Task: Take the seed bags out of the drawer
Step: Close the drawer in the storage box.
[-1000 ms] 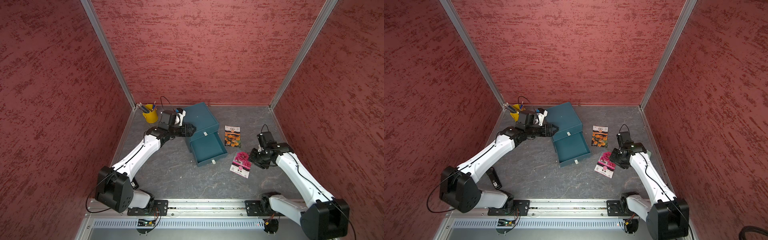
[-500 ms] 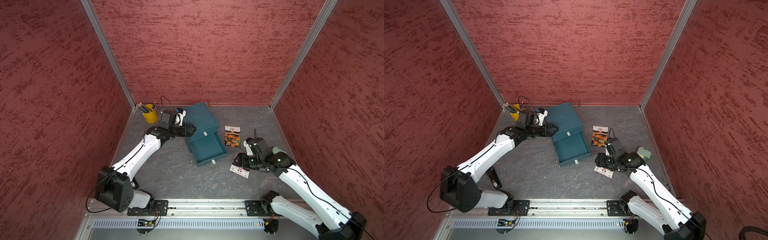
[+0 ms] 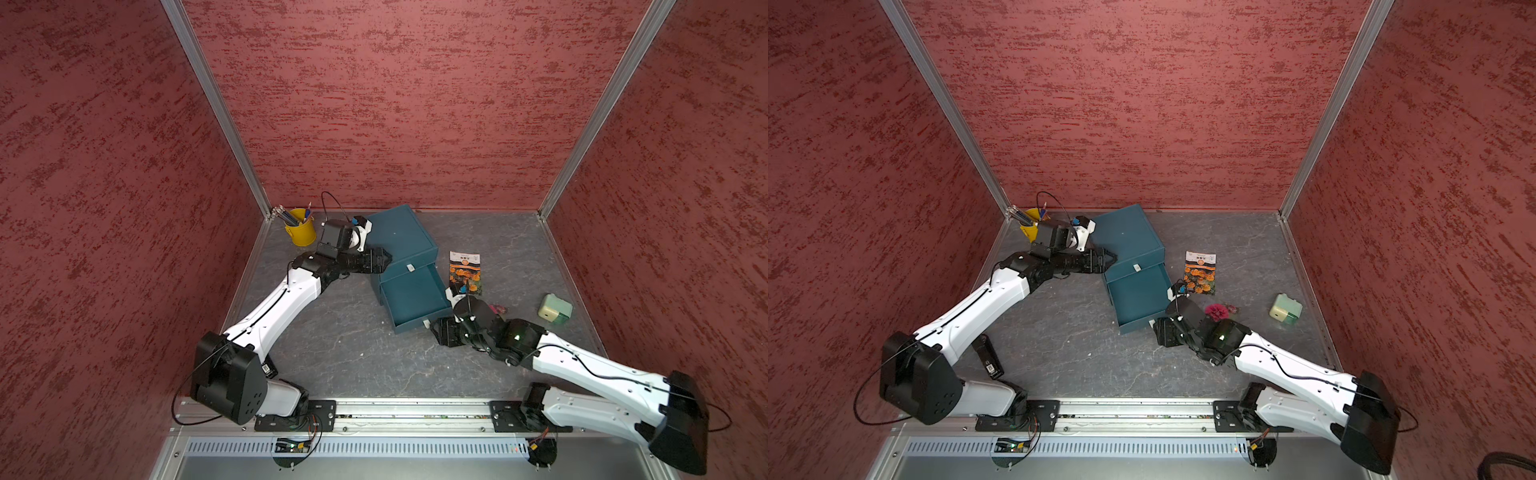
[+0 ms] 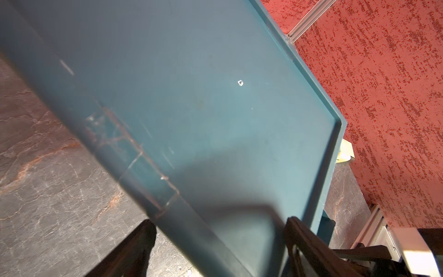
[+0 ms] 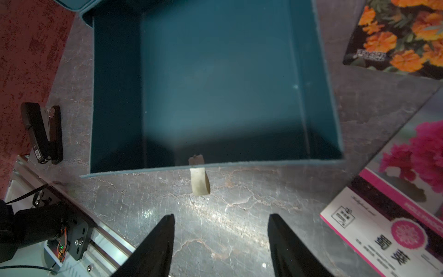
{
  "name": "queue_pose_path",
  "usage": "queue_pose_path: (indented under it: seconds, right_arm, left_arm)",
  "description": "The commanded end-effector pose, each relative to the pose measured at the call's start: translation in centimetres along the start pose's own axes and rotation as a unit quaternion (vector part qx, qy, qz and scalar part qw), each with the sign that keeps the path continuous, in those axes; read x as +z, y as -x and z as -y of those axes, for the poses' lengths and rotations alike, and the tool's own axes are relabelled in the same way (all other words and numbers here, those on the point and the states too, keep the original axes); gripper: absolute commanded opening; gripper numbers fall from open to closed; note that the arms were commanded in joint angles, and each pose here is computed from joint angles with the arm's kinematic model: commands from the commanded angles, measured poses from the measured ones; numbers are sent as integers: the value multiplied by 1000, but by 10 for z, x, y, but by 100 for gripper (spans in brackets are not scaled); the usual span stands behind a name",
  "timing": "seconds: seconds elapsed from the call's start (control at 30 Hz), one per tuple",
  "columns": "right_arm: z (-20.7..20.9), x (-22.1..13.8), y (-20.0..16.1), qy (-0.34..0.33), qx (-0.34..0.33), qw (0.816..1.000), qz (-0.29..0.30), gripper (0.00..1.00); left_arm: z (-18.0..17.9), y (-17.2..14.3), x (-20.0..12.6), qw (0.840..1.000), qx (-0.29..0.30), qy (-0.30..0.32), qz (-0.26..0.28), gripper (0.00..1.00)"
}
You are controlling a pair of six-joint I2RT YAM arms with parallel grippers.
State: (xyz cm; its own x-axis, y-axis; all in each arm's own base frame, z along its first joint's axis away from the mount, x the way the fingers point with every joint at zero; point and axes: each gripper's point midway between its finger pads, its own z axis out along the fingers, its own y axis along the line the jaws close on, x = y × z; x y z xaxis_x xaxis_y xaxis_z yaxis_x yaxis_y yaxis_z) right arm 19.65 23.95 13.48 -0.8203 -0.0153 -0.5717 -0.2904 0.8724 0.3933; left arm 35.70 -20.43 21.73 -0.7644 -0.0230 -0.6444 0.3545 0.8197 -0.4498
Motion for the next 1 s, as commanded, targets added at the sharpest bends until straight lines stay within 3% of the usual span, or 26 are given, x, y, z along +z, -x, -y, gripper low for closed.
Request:
queue_pose_path:
  seconds: [0.0, 0.37, 0.97]
  right_arm:
    - [-20, 7, 25, 27, -4, 997, 72, 70]
    - [-30, 20, 59, 10, -39, 988, 152, 74]
    - [-30, 46, 111, -9, -54, 978, 202, 76]
  left_arm:
    - [-19, -31, 5, 998, -3, 32, -60, 87]
    - [-21, -32, 6, 997, -4, 31, -64, 87]
    - [-25, -34, 1, 997, -2, 34, -70, 87]
